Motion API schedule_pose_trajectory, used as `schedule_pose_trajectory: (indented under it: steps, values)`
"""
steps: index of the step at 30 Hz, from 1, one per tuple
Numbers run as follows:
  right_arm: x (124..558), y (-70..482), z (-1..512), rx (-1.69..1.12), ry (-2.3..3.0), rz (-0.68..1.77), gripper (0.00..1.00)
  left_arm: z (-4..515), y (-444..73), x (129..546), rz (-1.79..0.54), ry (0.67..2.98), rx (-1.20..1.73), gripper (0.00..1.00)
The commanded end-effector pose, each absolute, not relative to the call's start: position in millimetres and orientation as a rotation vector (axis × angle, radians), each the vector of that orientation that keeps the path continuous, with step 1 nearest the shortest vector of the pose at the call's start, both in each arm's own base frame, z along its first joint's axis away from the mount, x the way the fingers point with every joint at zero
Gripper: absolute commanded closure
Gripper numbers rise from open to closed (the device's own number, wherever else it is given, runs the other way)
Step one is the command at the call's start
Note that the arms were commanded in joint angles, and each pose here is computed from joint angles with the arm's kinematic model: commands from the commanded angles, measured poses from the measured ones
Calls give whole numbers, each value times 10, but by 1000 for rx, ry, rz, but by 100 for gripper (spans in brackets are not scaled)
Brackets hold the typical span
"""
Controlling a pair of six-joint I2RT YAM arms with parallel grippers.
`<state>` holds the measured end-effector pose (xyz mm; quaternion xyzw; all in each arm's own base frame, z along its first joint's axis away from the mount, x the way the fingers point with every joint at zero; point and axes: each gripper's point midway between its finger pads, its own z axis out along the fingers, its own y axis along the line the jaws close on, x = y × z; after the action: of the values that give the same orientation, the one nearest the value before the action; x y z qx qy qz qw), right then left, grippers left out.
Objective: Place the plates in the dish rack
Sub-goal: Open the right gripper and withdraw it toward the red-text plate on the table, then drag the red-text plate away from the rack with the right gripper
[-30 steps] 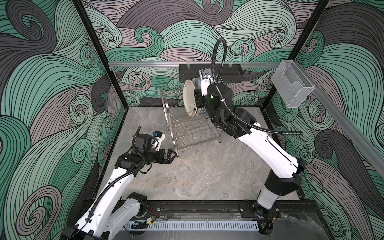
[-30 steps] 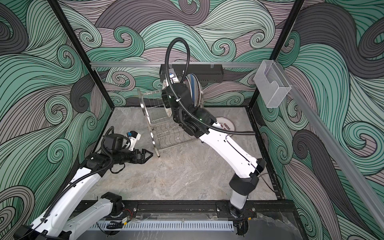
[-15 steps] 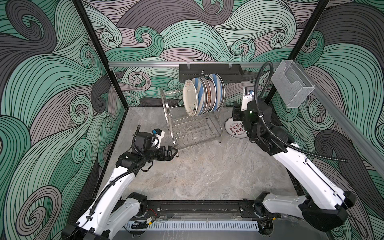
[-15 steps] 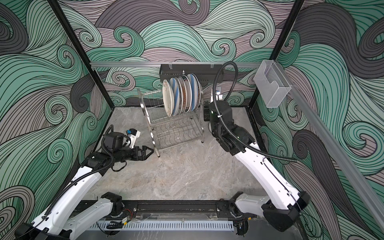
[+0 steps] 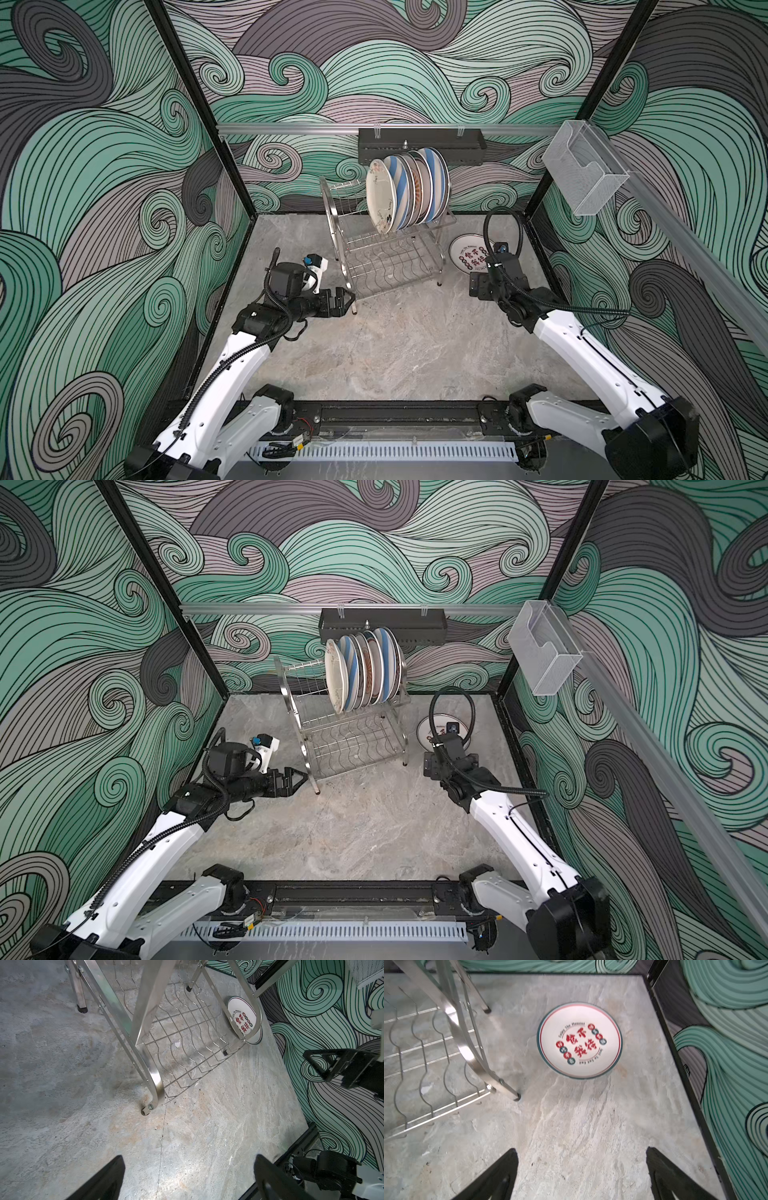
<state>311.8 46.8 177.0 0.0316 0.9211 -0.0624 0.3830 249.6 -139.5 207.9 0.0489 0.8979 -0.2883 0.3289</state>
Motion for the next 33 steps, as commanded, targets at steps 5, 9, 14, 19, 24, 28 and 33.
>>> schedule_pose_trajectory:
  steps: [5, 9, 14, 19, 24, 28, 33]
  values:
    - [3496, 444, 1492, 171, 2462, 36, 0, 2112, -1411, 2479, -773, 2340, 151, 1]
    - [3772, 516, 1395, 166, 2516, 171, 0, 2069, -1393, 2463, -754, 2350, 162, 1]
    - [4141, 476, 1291, 200, 2544, 222, 0, 2041, -1321, 2438, -691, 2355, 177, 2]
    - [4448, 488, 1141, 255, 2571, 360, 0, 2019, -1266, 2421, -653, 2361, 168, 1]
    - [4633, 513, 939, 254, 2622, 393, 0, 2019, -1243, 2412, -640, 2355, 164, 1]
    - [4726, 496, 805, 268, 2653, 409, 0, 2015, -1222, 2414, -624, 2356, 161, 1]
    - [4734, 439, 621, 294, 2690, 404, 0, 2015, -1204, 2417, -612, 2354, 156, 1]
